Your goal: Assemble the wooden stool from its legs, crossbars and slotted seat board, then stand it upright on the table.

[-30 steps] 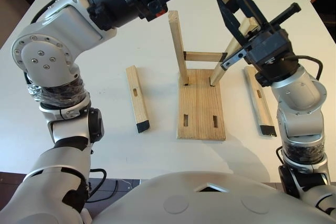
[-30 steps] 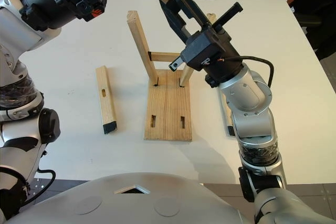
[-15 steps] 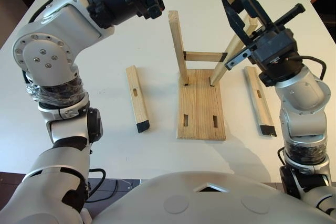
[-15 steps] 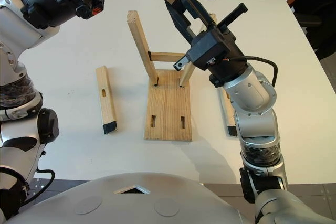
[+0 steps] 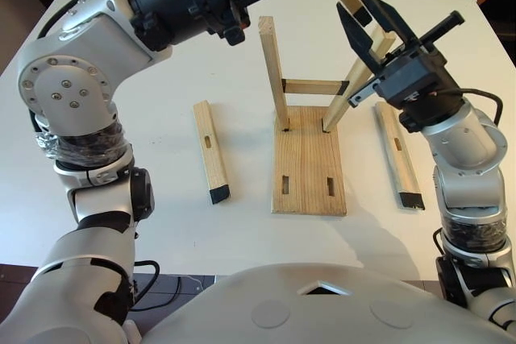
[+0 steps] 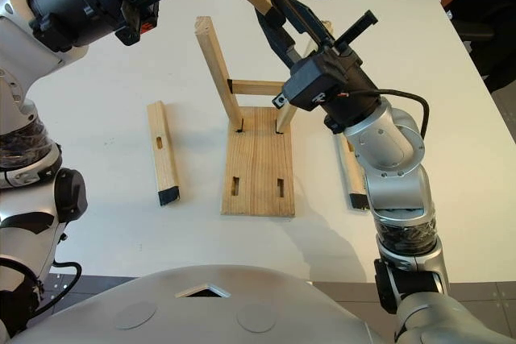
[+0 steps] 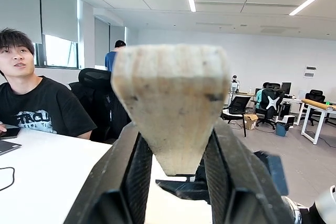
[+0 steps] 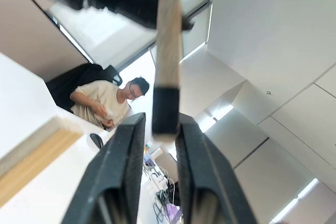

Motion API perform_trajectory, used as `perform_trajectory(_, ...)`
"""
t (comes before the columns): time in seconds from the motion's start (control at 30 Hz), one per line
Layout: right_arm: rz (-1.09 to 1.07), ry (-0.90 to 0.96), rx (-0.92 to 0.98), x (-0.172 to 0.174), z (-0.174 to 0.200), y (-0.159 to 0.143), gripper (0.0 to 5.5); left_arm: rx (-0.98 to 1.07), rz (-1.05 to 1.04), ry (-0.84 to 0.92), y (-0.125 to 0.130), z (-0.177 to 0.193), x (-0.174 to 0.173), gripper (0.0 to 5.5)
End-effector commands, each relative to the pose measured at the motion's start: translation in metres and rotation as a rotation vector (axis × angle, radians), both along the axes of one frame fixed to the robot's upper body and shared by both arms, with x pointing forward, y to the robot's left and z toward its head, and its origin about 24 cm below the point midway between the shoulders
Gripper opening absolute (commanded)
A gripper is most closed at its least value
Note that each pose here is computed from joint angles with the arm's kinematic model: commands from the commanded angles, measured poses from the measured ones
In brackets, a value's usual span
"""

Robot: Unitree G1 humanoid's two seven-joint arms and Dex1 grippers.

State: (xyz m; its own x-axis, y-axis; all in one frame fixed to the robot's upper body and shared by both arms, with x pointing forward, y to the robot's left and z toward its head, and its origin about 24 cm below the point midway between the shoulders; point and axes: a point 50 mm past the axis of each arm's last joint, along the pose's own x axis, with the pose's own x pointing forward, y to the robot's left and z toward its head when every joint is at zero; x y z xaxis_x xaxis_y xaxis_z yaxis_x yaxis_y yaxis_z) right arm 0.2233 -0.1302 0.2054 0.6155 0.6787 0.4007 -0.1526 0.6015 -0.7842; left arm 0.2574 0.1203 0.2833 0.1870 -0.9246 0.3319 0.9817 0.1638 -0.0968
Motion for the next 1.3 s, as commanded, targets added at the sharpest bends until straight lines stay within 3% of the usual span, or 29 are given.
perform_trajectory(0.03, -0.048, -0.037, -0.043, 0.002, -0.002, -0.005, 1.13, -0.010, 0.009, -0.034, 0.003, 0.009, -0.001, 1.29)
perform_trajectory(0.2, -0.142, -0.103, -0.047, 0.006, 0.001, -0.018, 1.13, -0.008, 0.081, -0.075, 0.023, 0.025, -0.002, 1.29)
perform_trajectory(0.4, -0.284, -0.179, 0.020, 0.000, 0.015, -0.045, 1.13, 0.200, 0.180, -0.085, 0.084, 0.026, -0.013, 1.29)
perform_trajectory(0.53, -0.391, -0.243, 0.078, -0.008, 0.034, -0.068, 1.13, 0.391, 0.146, -0.058, 0.122, 0.005, -0.030, 1.29)
perform_trajectory(0.67, -0.456, -0.261, 0.125, -0.009, 0.043, -0.083, 1.13, 0.578, 0.153, 0.022, 0.142, -0.047, -0.028, 1.29)
perform_trajectory(0.97, -0.415, -0.183, 0.084, 0.006, 0.026, -0.077, 1.13, 0.753, 0.115, 0.073, 0.133, -0.155, -0.023, 1.29)
perform_trajectory(1.13, -0.410, -0.160, 0.079, 0.011, 0.022, -0.080, 1.13, 0.786, 0.132, 0.036, 0.141, -0.167, -0.020, 1.29)
perform_trajectory(1.3, -0.413, -0.141, 0.073, 0.011, 0.016, -0.082, 1.13, 0.740, 0.169, -0.026, 0.143, -0.156, -0.009, 1.29)
